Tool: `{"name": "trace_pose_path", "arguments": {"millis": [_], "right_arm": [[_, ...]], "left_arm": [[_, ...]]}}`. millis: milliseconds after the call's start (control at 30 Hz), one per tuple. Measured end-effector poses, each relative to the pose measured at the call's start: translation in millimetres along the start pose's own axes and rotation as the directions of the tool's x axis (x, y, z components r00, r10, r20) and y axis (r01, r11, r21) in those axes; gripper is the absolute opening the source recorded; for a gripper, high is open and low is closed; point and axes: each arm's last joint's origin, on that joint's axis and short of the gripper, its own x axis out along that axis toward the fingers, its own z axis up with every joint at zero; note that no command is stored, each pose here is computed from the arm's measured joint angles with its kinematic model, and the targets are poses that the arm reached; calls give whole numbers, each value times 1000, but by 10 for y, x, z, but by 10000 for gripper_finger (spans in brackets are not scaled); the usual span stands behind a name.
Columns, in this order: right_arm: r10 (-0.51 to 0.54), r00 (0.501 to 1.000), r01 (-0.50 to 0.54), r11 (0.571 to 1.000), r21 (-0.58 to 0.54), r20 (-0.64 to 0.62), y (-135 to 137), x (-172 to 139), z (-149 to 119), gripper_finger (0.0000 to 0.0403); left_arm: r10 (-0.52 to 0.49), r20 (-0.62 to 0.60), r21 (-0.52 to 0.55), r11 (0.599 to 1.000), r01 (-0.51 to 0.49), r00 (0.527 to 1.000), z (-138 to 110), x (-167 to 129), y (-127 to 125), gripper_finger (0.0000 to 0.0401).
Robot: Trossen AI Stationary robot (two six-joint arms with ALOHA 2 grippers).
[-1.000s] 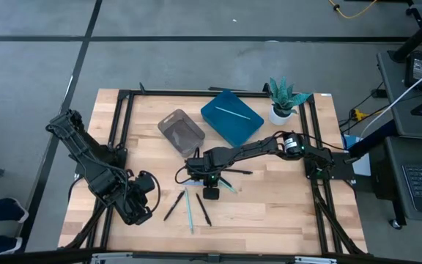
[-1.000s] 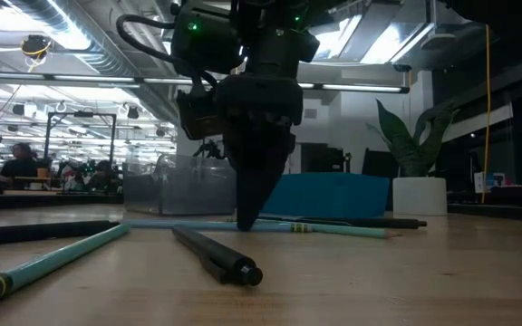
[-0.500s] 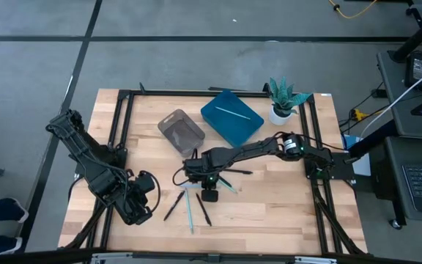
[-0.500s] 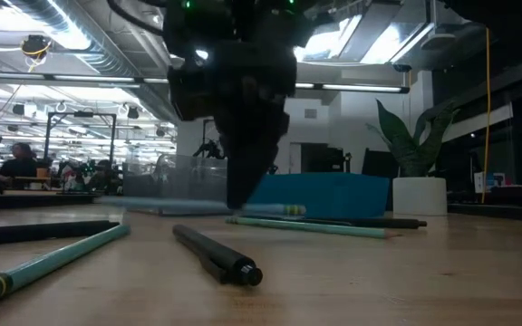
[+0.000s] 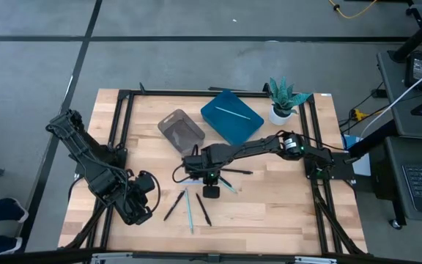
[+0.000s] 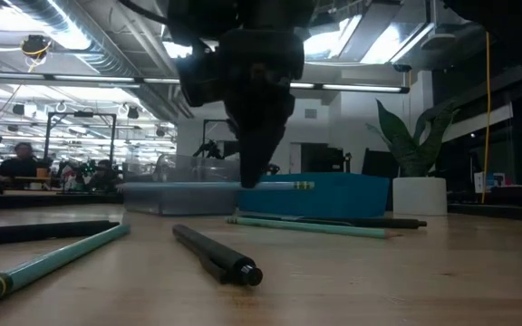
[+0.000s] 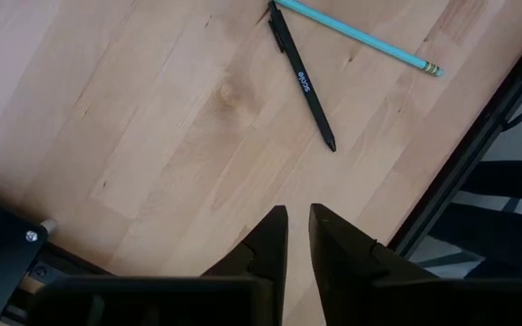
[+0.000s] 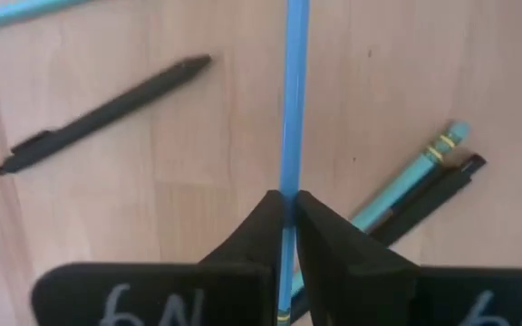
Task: Sort pens & pencils
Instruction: Put the blue pencil into the blue bin
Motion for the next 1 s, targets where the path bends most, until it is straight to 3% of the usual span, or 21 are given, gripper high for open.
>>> {"name": "trace_pose_path", "arguments": {"millis": [800,1000], "right_arm": [[-24,999,26,998,55,-45,-137,-35,-37,32],[-37,999,39,998,58,-27,-178,-229,6,32]], "left_arm": [[0,0,-1,1000,0,1000,0,0,0,43],[0,0,-1,1000,0,1000,0,0,0,43]]}}
